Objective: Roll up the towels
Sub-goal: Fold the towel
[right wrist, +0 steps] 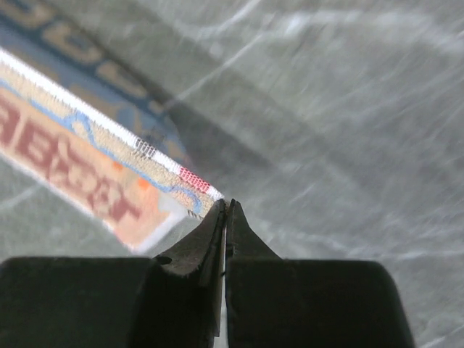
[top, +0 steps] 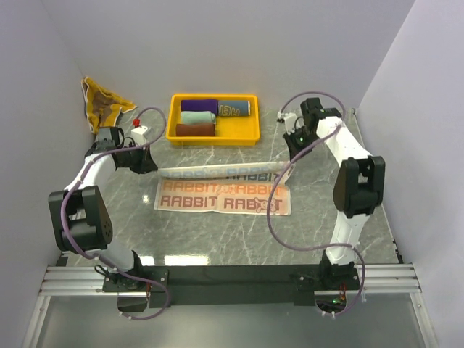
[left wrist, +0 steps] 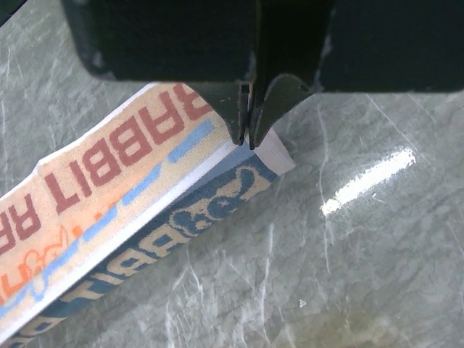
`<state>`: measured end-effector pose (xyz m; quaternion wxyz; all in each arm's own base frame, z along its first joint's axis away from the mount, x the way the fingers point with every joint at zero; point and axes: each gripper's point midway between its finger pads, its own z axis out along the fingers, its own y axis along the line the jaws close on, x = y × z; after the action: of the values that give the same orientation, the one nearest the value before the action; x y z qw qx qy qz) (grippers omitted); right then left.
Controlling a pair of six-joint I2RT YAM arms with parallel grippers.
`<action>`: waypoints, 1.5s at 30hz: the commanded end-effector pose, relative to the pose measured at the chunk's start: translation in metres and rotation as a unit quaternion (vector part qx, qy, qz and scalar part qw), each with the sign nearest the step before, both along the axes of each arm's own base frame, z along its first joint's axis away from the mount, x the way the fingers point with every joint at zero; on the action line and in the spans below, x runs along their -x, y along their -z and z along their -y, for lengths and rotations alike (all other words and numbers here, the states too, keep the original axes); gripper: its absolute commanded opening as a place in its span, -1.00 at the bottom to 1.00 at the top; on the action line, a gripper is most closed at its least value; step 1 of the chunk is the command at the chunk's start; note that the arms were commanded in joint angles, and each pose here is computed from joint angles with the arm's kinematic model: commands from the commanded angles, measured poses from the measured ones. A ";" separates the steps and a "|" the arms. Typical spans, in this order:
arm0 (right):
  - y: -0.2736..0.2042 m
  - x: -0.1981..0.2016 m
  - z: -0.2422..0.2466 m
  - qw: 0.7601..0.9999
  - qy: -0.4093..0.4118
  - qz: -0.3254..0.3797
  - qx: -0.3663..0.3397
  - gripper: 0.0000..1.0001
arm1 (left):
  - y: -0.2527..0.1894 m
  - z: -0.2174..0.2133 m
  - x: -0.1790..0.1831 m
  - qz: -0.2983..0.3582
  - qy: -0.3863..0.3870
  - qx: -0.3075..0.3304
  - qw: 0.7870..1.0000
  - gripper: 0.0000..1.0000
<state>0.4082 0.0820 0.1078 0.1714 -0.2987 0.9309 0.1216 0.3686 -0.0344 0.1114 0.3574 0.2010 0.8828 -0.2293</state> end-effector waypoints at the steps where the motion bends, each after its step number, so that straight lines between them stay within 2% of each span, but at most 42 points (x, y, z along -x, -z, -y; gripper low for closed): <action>1: -0.024 0.025 0.002 0.998 -0.043 0.041 0.015 -1.00 | -0.009 -0.008 0.005 0.027 0.013 -0.020 0.999 -0.99; 2: -0.032 0.028 0.000 0.996 -0.056 0.063 0.017 -1.00 | -0.010 -0.009 0.008 0.030 0.014 -0.025 0.999 -0.99; 4: -0.021 0.044 0.001 0.996 -0.066 0.056 0.025 -1.00 | -0.003 -0.010 0.015 0.025 0.019 -0.029 0.999 -0.99; 5: -0.028 0.043 0.001 0.994 -0.072 0.082 0.029 -1.00 | -0.004 -0.010 0.018 0.028 0.020 -0.031 0.999 -0.99; 9: -0.027 0.048 -0.005 0.989 -0.077 0.112 0.054 -1.00 | -0.001 -0.008 0.023 0.028 0.022 -0.023 0.999 -0.99; 13: -0.050 0.027 -0.013 0.977 -0.068 0.188 0.071 -1.00 | 0.000 -0.006 0.023 0.030 0.024 -0.018 0.999 -0.99; 16: -0.062 0.007 -0.015 0.962 -0.065 0.239 0.115 -1.00 | -0.001 -0.008 0.018 0.030 0.016 -0.012 0.999 -0.99; 22: -0.083 -0.008 -0.024 0.938 -0.095 0.300 0.147 -1.00 | -0.010 -0.014 0.003 0.033 0.005 -0.001 0.999 -0.99; 26: -0.067 0.015 -0.022 0.939 -0.131 0.282 0.145 -1.00 | -0.008 -0.020 0.003 0.023 0.014 -0.011 1.000 -0.99; 34: -0.048 0.066 -0.027 0.925 -0.211 0.288 0.132 -1.00 | 0.008 -0.030 0.012 -0.001 0.046 -0.015 0.999 -0.99; 45: 0.007 0.095 -0.043 0.937 -0.249 0.213 0.124 -1.00 | 0.032 -0.033 0.024 -0.022 0.061 -0.031 0.997 -0.99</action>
<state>0.3149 0.1221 0.1093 0.3002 -0.5536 0.7765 -0.0232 0.3462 -0.0058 0.0827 0.3150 0.2448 0.8861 -0.2357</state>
